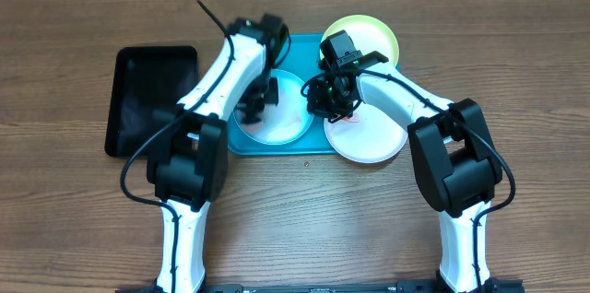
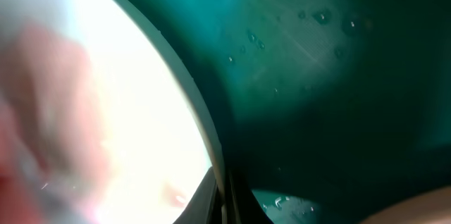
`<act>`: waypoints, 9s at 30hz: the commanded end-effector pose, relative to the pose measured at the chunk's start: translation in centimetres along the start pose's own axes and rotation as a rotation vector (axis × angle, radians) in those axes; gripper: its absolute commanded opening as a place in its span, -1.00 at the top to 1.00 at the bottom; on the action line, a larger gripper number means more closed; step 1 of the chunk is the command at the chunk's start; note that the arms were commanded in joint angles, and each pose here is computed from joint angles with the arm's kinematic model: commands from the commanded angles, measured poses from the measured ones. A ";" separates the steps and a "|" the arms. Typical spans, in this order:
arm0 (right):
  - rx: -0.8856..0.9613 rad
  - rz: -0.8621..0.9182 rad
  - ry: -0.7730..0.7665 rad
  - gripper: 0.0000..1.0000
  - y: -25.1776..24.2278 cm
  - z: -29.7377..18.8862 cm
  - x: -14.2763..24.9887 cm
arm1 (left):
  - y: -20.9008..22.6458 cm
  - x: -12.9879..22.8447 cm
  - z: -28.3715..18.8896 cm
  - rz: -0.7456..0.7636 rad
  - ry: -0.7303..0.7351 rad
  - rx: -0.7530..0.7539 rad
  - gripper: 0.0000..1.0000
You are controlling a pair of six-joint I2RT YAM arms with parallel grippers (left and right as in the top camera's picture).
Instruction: Clean dirty plates on tray and stack at the side
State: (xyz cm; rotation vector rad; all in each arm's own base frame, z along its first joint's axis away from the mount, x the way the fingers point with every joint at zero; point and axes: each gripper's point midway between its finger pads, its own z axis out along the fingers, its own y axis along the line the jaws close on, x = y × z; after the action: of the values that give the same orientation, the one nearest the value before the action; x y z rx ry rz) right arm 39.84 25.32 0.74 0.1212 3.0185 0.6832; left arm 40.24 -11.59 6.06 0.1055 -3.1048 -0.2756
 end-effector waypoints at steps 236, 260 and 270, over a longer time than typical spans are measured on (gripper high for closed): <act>0.158 -0.036 -0.125 0.93 -3.5 -8.0 1.7 | 10.5 -2.2 -15.5 -0.094 -0.204 0.304 0.92; 0.150 -0.098 -0.221 -0.07 -0.2 -1.7 -0.1 | 10.0 -2.5 -15.0 -0.086 -0.196 0.305 0.92; -0.047 0.122 -0.107 0.43 -0.7 -3.0 -0.5 | 7.5 -3.7 -12.8 0.001 -0.178 0.303 0.92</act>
State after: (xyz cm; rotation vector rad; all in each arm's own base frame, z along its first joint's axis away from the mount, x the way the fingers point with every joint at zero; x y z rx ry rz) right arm 39.70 22.56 2.25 0.2823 2.9072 0.6230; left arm 43.32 -5.42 21.61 0.1753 -3.3228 0.2155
